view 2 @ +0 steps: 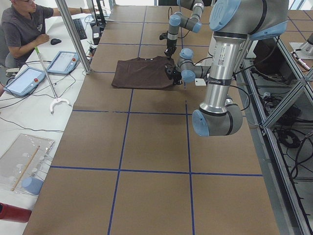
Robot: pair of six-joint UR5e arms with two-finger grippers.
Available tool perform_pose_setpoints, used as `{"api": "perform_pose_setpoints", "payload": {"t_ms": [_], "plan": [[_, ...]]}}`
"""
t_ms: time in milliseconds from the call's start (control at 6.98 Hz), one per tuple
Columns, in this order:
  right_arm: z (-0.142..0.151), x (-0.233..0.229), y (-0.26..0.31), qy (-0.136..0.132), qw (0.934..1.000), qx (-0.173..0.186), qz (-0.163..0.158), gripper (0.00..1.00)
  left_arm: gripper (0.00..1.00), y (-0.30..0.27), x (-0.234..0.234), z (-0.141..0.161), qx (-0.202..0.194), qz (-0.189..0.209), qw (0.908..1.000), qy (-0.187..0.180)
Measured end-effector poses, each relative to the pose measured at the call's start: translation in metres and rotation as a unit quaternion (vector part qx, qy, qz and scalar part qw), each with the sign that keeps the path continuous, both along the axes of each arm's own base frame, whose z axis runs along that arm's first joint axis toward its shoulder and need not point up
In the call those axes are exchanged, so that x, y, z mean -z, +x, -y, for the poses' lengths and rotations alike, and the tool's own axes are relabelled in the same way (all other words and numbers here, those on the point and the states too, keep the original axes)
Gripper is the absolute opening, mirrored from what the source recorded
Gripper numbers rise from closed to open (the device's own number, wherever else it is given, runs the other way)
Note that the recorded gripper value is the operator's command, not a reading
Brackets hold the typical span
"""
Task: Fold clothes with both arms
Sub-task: 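Grasp the near edge of the shirt with both grippers, then lift the near edge with both grippers and fold it over toward the far edge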
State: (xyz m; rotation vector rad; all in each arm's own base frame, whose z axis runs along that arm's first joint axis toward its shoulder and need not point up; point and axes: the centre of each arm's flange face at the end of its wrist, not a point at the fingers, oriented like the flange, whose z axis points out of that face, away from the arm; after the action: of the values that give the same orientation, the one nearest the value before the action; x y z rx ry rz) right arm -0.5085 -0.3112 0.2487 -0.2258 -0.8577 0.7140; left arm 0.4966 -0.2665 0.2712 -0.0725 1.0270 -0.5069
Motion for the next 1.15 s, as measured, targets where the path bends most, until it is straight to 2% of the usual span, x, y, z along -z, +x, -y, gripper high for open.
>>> {"api": "perform_pose_setpoints", "payload": {"t_ms": [287, 430, 717, 1003, 1146], "plan": [[-0.023, 0.025, 0.052, 0.000, 1.0000, 0.003, 0.006, 0.00, 0.00, -0.054, 0.063, -0.016, -0.016, -0.027, 0.9993, -0.018], [-0.010, 0.036, 0.065, 0.002, 0.9999, -0.010, 0.001, 0.00, 0.00, -0.066, 0.082, 0.003, -0.010, -0.030, 0.9995, -0.006], [0.061, 0.050, 0.071, 0.001, 0.9983, -0.057, -0.011, 0.00, 0.00, -0.057, 0.090, 0.083, 0.027, -0.011, 0.9991, 0.032], [0.145, 0.054, 0.049, -0.009, 0.9967, -0.079, -0.019, 0.00, 0.00, -0.055, 0.072, 0.166, 0.064, -0.003, 0.9955, 0.070], [0.188, 0.043, 0.033, -0.011, 0.9967, -0.080, -0.012, 0.11, 0.00, -0.048, 0.053, 0.202, 0.079, -0.008, 0.9934, 0.083]]}}
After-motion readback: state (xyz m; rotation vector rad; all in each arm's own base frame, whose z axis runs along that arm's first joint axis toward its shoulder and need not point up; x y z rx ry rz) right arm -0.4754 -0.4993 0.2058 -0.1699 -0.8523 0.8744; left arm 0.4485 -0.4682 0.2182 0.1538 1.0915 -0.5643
